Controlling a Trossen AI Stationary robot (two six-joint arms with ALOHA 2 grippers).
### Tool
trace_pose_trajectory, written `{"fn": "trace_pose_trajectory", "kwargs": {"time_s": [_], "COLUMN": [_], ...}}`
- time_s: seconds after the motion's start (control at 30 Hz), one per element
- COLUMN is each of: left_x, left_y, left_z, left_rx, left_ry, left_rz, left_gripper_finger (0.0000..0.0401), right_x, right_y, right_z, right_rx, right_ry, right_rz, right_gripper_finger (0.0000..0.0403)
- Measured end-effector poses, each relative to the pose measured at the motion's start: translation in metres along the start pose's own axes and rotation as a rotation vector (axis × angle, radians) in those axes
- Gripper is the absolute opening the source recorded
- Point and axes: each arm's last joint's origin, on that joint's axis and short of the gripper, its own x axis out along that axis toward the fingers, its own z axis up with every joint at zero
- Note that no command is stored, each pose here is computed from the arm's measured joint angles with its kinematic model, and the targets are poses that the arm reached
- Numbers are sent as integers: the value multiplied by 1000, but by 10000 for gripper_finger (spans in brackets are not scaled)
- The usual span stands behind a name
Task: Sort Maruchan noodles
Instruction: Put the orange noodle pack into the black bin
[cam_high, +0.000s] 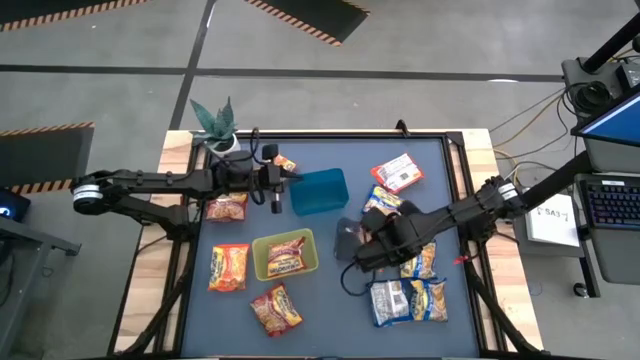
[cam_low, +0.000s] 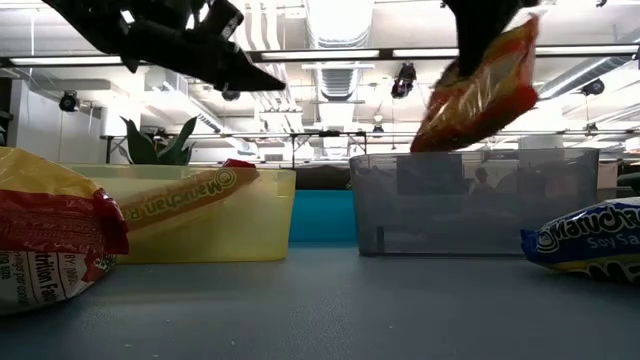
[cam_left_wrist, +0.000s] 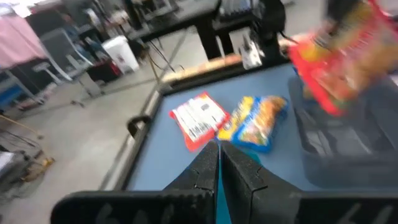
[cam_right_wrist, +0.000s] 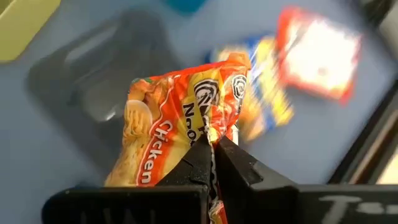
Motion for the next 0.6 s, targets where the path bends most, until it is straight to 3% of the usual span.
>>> {"fn": "trace_pose_trajectory", "kwargs": {"time_s": [0.17, 0.4, 0.6], "left_x": [0, -1, -1], "left_y": [5, 5, 6], "left_z": [6, 6, 6], "left_rx": [3, 5, 5], "left_ry": [-39, -34, -37], "left_rz": [95, 122, 124], "left_gripper_finger": [0, 0, 0], "right_x": [3, 9, 15], "right_y": [2, -2, -9], "right_z": [-2, 7, 19], "right_rx": [158, 307, 324], "right_ry": [184, 208, 213], "right_rz": [41, 24, 14], "right_gripper_finger": [8, 8, 8]}}
